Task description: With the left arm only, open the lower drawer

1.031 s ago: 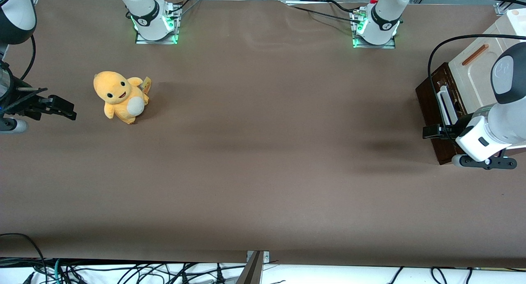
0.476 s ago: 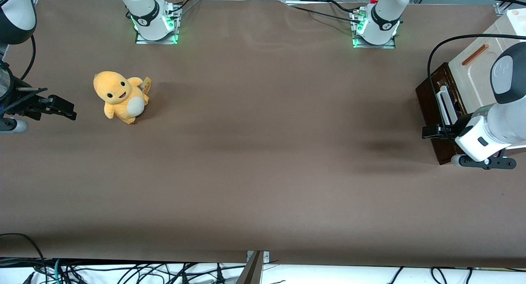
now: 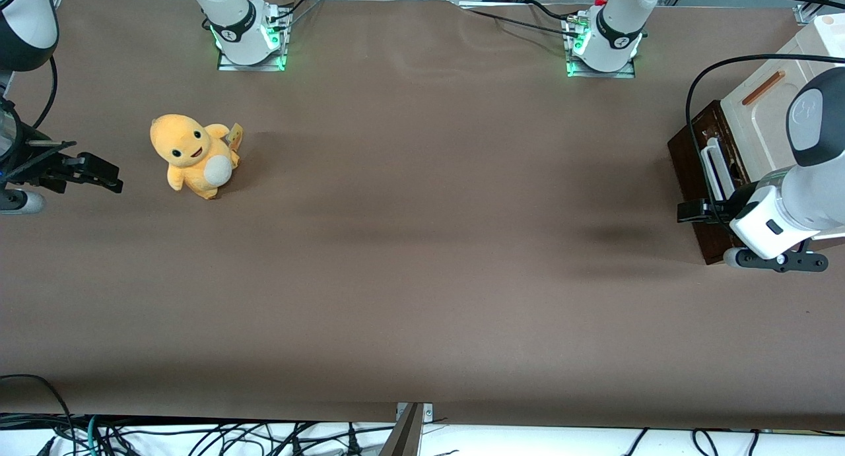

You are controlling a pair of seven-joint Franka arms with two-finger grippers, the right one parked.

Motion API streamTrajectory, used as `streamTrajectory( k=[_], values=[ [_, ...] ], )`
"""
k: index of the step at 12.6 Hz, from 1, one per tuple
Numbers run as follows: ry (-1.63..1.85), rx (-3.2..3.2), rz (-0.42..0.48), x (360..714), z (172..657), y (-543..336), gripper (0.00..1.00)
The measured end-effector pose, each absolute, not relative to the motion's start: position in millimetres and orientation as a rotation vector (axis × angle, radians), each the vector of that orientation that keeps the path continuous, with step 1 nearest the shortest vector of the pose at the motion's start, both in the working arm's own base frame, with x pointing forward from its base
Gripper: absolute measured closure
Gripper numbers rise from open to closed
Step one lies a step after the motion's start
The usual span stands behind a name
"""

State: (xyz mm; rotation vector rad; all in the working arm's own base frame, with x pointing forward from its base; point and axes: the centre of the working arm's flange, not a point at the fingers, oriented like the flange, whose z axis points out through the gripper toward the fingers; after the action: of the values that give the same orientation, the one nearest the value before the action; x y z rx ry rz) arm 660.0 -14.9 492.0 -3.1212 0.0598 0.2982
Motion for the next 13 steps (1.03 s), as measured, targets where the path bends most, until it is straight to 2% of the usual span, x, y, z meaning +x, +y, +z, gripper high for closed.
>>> streamTrajectory(
  k=[13],
  values=[
    [0.05,-3.121,0.296,659.9,492.9,-16.4,0.0]
  ],
)
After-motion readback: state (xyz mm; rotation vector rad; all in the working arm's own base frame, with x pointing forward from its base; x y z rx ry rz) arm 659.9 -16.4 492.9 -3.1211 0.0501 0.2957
